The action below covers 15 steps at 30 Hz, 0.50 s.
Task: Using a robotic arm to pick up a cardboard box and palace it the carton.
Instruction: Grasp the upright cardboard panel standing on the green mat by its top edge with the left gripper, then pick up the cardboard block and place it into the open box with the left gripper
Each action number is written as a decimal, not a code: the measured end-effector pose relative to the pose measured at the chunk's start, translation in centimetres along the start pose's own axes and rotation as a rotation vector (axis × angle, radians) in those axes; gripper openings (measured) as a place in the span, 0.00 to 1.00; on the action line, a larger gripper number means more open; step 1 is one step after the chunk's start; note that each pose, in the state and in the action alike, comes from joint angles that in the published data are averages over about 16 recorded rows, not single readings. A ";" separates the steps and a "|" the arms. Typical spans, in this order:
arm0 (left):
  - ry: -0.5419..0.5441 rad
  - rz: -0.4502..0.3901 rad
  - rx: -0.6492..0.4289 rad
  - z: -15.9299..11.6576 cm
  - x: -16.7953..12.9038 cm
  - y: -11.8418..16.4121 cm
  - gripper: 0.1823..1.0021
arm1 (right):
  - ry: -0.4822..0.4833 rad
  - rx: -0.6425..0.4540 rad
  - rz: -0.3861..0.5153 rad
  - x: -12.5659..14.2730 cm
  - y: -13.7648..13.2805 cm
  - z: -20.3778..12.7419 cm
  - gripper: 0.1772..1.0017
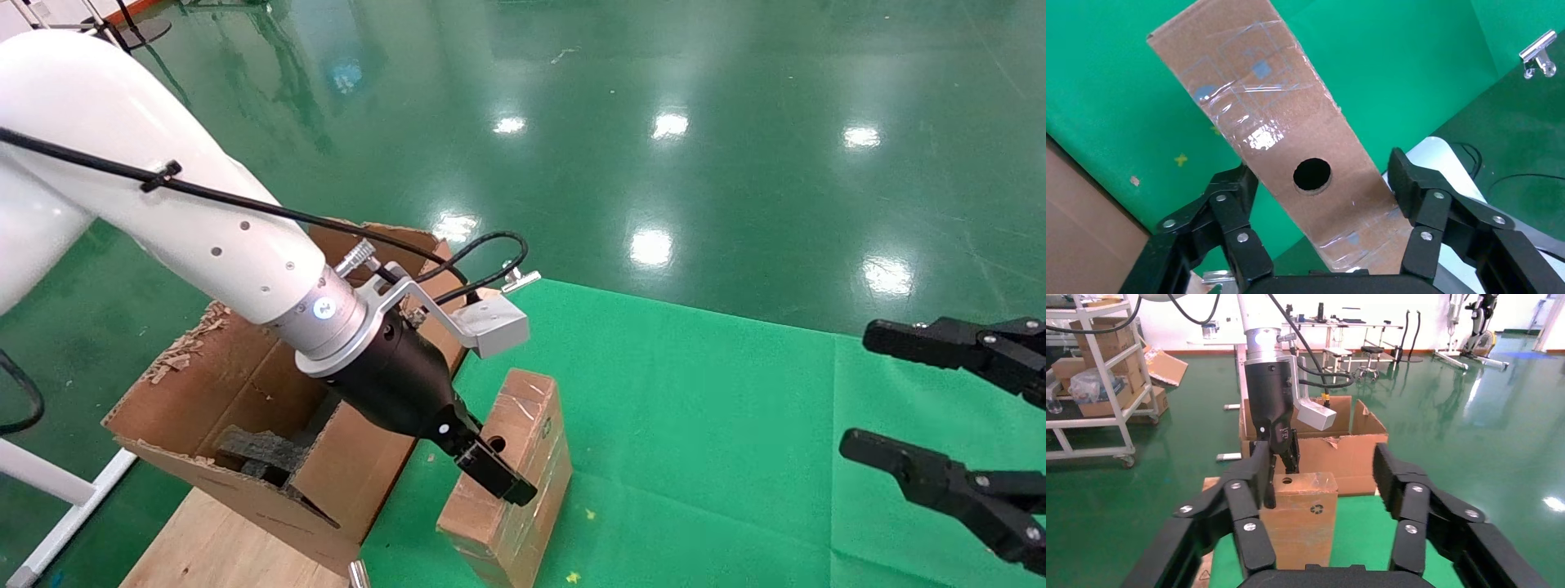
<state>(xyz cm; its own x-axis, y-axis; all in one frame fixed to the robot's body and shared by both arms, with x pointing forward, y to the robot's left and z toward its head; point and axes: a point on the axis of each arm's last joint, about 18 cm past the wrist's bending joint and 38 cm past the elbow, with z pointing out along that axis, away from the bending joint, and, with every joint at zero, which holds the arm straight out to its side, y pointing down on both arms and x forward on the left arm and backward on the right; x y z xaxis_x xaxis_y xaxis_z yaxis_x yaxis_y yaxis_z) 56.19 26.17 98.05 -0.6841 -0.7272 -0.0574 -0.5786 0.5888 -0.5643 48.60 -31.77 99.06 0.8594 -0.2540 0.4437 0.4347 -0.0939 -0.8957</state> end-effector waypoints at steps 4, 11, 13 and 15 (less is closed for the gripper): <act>0.000 0.000 0.001 0.0 0.0 0.0 0.69 | 0.000 0.000 0.000 0.0 0.0 0.0 0.55; 0.003 0.003 0.009 -0.2 0.0 -0.1 0.49 | 0.000 0.000 0.000 0.0 0.0 0.0 0.74; 0.006 0.007 0.020 -0.5 0.0 -0.3 0.44 | 0.000 0.000 0.000 0.0 0.0 0.0 0.79; 0.009 0.014 0.037 -1.0 0.0 -0.5 0.39 | 0.000 0.000 0.000 0.0 0.0 0.0 0.83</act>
<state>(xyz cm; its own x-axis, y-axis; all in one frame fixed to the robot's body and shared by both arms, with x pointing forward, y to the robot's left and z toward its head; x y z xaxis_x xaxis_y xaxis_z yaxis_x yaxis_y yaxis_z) 56.01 26.24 99.15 -0.6960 -0.7157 -0.0584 -0.5522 0.5854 -0.5937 48.60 -31.77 99.06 0.8594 -0.2539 0.4437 0.4347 -0.0939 -0.8957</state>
